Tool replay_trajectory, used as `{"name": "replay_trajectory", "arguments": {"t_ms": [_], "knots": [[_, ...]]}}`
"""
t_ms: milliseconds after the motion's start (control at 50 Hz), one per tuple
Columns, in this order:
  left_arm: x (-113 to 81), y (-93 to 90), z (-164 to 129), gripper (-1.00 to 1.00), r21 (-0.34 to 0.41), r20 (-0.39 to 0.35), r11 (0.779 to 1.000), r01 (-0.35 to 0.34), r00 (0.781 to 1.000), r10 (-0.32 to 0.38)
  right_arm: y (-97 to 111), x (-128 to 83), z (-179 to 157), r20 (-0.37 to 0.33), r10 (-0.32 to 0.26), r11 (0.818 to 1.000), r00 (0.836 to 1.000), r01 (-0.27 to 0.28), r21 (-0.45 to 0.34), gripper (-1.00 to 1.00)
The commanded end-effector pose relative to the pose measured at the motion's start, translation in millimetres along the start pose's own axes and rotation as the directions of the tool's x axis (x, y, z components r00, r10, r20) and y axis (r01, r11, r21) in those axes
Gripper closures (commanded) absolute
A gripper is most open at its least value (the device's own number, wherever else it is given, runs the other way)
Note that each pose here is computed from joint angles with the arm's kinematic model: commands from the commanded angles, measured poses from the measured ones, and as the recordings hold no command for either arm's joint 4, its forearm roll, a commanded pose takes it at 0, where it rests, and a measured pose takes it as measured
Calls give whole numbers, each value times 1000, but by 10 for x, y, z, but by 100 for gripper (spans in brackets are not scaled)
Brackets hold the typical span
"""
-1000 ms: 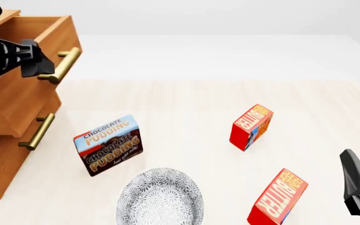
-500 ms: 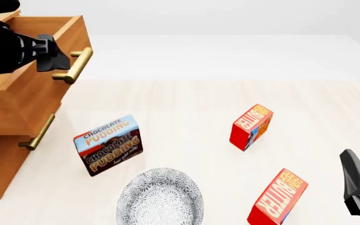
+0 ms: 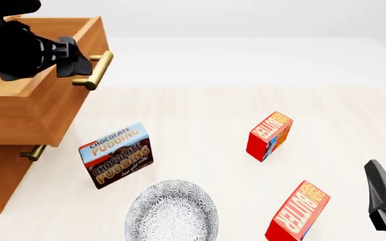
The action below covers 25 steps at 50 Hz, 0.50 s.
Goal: Put the butter at the front in the top drawer of the cabinet and close it.
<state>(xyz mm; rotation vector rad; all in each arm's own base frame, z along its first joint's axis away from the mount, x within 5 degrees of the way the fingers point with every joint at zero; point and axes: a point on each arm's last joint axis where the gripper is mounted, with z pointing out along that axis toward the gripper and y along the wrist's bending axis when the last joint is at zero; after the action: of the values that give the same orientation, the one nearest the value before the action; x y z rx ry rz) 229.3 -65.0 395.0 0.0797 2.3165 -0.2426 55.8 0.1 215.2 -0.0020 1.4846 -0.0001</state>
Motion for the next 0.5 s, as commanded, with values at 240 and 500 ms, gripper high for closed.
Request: {"name": "replay_trajectory", "arguments": {"t_ms": [240,500], "knots": [[23,-254,204,-100,72,-26,997,-41,999,43,0,3,1,0,0,1000,1000,0,0,-100],[7,-379,288,-100,100,-39,992,-74,996,78,0,3,1,0,0,1000,1000,0,0,-100]]}}
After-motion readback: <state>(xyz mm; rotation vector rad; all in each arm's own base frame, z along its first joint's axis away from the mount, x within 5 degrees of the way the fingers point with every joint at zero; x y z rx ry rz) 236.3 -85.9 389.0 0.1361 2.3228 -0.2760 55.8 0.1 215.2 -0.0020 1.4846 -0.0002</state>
